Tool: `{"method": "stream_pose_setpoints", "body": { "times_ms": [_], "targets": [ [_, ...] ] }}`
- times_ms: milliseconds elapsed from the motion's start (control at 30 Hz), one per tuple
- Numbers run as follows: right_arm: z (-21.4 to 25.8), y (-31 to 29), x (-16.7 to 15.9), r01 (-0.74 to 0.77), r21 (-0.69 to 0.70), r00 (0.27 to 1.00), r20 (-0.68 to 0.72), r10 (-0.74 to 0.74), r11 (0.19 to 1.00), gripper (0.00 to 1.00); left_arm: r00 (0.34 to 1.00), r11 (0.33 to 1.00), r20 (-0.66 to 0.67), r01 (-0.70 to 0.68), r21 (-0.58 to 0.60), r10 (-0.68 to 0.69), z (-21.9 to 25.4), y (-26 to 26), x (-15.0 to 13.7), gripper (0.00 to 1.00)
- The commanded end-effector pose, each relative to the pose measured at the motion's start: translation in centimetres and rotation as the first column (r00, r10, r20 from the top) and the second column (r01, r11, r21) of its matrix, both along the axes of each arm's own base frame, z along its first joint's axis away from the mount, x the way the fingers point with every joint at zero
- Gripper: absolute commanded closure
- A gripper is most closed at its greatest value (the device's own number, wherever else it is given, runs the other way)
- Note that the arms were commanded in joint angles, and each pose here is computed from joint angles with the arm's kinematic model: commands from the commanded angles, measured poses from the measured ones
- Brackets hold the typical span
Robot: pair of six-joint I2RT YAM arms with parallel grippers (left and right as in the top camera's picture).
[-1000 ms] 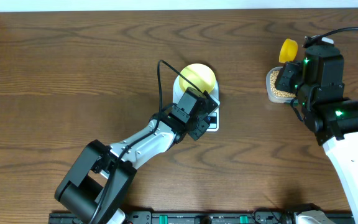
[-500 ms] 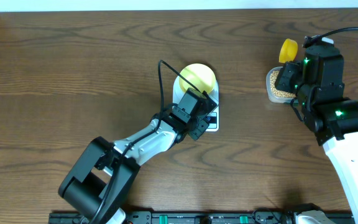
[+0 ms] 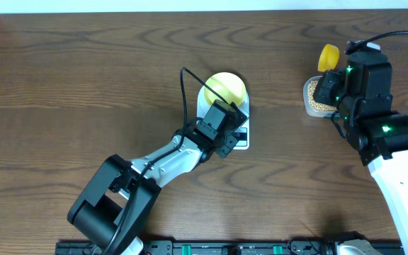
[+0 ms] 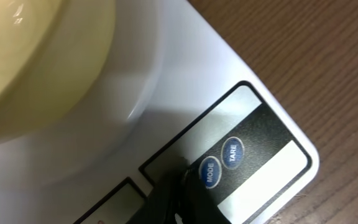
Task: Scoop item into bowl and weigh 50g on scale
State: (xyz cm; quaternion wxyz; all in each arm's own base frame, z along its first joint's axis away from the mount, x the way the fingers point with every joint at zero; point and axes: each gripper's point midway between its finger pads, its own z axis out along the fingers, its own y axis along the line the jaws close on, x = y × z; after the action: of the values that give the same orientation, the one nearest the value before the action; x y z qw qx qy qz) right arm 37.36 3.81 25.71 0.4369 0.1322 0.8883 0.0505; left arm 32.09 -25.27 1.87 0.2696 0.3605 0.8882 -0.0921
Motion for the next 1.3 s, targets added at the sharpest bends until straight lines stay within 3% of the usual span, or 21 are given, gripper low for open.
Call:
{"method": "stream_pose_setpoints", "body": {
  "times_ms": [0, 1267],
  "targets": [
    [0.5, -0.3, 0.1, 0.0, -0.008, 1.0, 0.011, 0.0, 1.0, 0.99, 0.999, 0.998, -0.02, -0.04, 0.058, 0.041, -1.1, 1.1, 0.0, 0.93],
    [-0.2, -0.4, -0.5, 0.0, -0.015, 1.0, -0.026, 0.0, 1.0, 0.99, 0.98, 0.982, -0.186, -0.031, 0.184, 0.066, -6.4, 3.6, -3.4, 0.93]
  ]
}}
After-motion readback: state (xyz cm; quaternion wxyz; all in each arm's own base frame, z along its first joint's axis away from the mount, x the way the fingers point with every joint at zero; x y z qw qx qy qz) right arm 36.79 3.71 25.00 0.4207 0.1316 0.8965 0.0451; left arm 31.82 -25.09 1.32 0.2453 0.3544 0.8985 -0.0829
